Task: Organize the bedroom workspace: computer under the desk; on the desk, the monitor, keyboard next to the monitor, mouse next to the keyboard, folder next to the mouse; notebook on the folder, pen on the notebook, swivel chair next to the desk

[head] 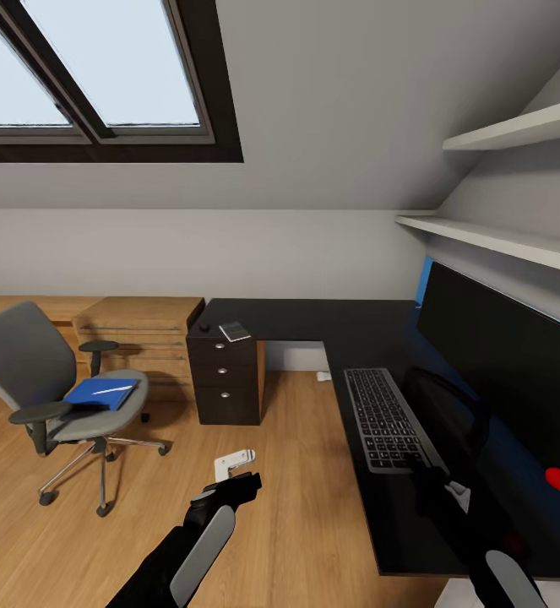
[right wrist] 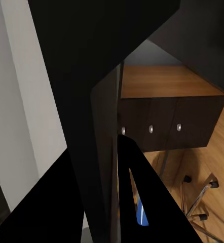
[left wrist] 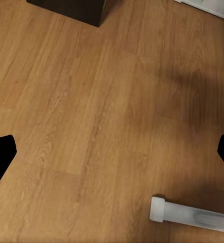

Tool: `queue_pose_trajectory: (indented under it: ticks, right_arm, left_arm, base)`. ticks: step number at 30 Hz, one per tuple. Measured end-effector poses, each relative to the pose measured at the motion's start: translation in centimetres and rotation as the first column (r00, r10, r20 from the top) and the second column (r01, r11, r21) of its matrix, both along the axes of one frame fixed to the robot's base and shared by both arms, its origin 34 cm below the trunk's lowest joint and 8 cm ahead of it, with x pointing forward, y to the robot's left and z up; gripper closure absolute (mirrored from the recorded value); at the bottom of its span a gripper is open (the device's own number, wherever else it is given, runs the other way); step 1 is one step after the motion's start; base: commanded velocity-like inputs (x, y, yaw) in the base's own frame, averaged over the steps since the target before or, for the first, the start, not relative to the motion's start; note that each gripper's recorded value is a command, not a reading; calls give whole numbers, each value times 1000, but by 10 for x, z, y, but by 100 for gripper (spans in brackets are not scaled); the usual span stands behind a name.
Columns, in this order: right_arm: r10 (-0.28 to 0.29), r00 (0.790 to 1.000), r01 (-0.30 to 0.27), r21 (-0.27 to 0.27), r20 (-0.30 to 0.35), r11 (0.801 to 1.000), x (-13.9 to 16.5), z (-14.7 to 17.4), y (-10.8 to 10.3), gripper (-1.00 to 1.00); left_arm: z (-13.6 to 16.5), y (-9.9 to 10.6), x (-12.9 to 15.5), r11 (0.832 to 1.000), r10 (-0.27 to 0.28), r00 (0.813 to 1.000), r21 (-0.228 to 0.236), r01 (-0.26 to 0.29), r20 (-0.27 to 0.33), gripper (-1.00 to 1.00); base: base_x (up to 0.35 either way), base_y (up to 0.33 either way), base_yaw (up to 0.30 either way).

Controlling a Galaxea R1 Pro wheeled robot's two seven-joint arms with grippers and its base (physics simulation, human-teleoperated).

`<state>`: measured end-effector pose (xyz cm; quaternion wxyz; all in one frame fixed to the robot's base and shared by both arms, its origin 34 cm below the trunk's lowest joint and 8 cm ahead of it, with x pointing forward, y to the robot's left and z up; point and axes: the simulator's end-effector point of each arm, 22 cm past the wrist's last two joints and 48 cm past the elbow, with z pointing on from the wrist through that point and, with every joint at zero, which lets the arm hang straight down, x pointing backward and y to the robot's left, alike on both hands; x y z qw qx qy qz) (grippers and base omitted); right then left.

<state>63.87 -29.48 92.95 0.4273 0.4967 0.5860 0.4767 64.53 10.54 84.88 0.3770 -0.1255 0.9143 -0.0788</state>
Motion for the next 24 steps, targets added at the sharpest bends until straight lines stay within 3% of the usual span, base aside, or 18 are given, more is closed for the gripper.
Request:
queue_pose_trajectory:
  ticks: [18, 24]
  right_arm:
    - [-1, 1000, 1, -4, 11, 1000, 1, 5, 0, 100]
    - [-4, 1000, 4, -8, 9, 1000, 1, 5, -3, 100]
  left_arm:
    - [0, 1, 0, 1000, 0, 1000, 1, 0, -2, -100]
    - [0, 1, 0, 1000, 1, 1000, 0, -1, -1, -100]
  base:
    - [1, -57, 0]
    - [145, -51, 0]
